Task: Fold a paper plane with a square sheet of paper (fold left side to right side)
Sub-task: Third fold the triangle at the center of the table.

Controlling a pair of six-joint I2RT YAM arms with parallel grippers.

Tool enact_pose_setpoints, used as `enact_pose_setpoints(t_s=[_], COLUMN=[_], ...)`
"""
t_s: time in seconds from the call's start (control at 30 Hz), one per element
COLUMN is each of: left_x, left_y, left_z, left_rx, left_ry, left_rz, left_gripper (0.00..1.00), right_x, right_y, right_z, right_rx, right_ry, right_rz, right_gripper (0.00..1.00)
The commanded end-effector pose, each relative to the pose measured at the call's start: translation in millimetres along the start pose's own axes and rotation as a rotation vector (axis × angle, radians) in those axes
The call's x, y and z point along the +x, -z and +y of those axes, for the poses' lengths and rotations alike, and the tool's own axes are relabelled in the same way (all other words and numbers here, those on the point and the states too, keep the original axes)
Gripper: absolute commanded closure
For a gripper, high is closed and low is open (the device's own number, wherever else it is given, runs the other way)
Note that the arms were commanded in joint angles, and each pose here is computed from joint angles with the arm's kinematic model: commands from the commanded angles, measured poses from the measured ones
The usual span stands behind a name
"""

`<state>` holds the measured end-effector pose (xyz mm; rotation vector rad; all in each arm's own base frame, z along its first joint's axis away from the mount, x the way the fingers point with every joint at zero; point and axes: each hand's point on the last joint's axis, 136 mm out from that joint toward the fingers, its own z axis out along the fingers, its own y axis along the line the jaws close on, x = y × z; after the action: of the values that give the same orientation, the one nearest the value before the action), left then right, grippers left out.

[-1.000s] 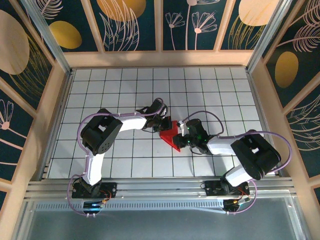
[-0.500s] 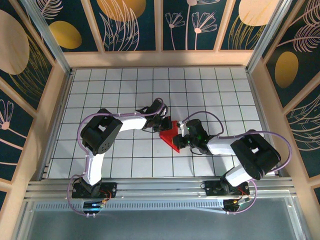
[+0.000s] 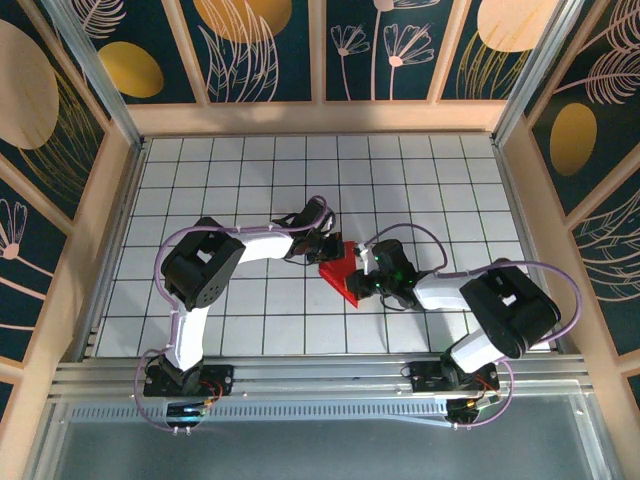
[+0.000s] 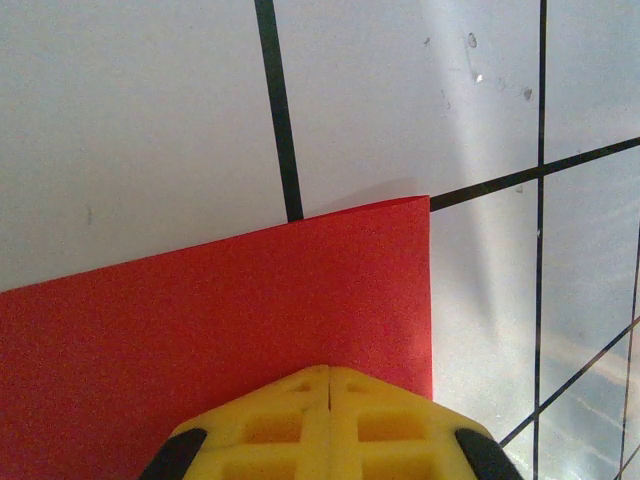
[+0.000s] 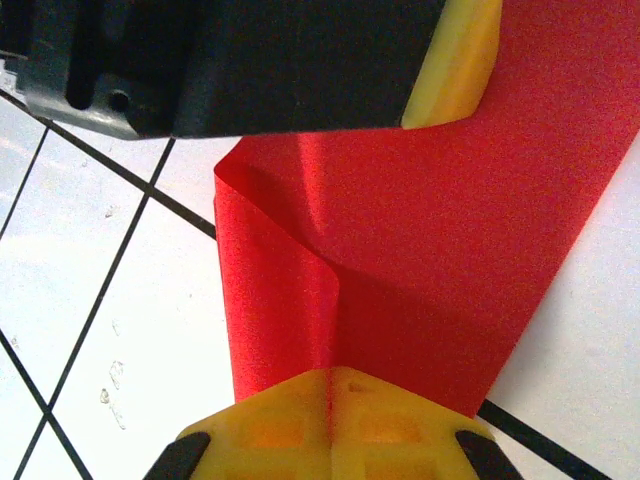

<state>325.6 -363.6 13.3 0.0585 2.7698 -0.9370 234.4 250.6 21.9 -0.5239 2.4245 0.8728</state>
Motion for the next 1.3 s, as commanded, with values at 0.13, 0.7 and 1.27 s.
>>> enact_pose_setpoints(t_s=[0.13, 0.7, 1.27], left_x=[23.3, -23.9, 28.4], left_y=[-16.8, 16.6, 83.2], left_z=[45.6, 3.1, 0.8], left_rx=[-0.142, -0.057, 0.094], left_ry=[0.041, -0.010, 0.000], left_rz=[0.068, -0.044, -0.099], left_gripper=[1.00, 0.94, 0.98], right_x=[-1.0, 25.2, 22.1], right_y=[-4.6, -8.6, -8.6], right_z=[3.5, -7.7, -6.4], right_rx=[-0.009, 0.019, 0.016], right_ry=[0.003, -0.027, -0.027], right_rz=[0.011, 0.088, 0.079], right_gripper=[1.00, 1.00, 1.00])
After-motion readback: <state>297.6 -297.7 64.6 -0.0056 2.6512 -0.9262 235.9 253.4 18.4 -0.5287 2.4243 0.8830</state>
